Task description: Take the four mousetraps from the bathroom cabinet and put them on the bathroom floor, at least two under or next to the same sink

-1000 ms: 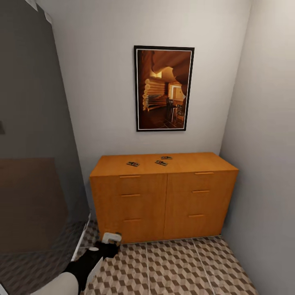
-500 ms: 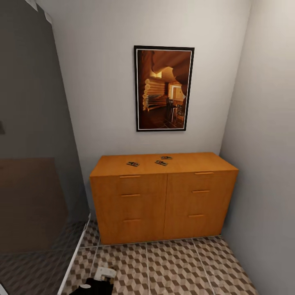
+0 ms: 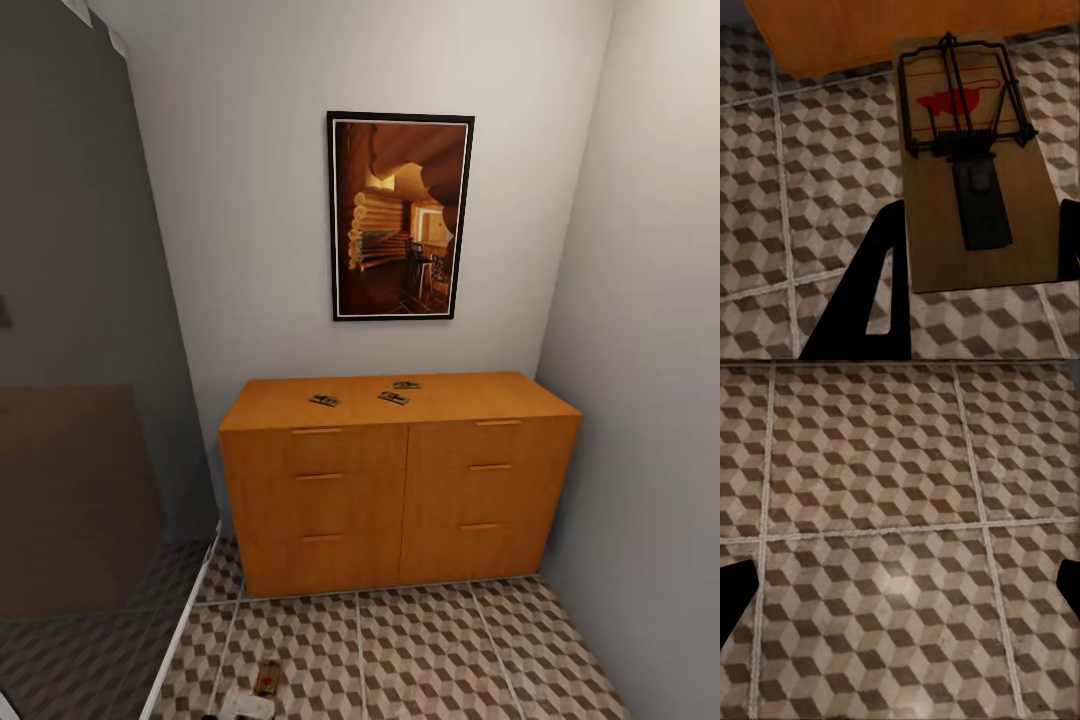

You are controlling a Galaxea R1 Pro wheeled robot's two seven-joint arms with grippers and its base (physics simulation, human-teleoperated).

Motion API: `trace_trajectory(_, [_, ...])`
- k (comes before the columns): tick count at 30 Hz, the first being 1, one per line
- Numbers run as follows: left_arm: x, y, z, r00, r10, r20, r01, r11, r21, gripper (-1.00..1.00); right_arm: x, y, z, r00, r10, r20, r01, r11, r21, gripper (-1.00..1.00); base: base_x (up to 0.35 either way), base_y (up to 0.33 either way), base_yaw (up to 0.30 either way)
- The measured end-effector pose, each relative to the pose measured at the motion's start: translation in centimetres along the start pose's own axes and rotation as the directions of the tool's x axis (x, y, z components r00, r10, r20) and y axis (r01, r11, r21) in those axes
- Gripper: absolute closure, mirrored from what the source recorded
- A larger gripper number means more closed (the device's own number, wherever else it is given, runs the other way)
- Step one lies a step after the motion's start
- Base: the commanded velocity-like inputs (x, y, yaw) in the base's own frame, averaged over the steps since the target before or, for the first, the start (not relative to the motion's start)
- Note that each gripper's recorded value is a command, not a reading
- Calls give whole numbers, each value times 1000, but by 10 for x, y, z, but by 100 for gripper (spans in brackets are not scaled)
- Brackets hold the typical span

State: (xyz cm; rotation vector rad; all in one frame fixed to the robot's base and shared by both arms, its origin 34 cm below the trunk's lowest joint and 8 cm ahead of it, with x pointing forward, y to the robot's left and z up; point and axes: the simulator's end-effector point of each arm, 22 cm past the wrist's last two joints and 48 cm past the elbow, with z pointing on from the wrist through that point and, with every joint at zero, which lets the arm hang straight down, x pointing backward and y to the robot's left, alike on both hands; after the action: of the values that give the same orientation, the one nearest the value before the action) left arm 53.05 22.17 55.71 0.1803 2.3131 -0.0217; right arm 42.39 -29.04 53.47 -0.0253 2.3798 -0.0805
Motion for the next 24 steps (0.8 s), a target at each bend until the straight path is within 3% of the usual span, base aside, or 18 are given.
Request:
trace_trajectory(1, [-8,0,-5,997,-2,80,2,1000,-1,100,-9,-1,2,1000,0,3,0,1000,3,-100,0,0,0])
trace_trajectory(3, [-15,0,-12,987,-3,160,4,1000,-2,100,-20,-1,4,1000,0,11,0,1000,5,-100,0,0,0])
trace_trajectory(5, [-12,-1,-18,982,-6,191,6,1000,-3,100,-31,-2,5,1000,0,24,0,1000,6,-100,0,0,0])
trace_trajectory(14, [0,26,-29,977,-10,215,30,995,-90,100,-52,0,6,998,2,65,-2,1000,1,-100,0,0,0])
trace_trajectory(24, [8,30,-32,978,-10,207,33,994,-108,100,-67,0,4,991,7,135,-7,1000,-1,-100,0,0,0])
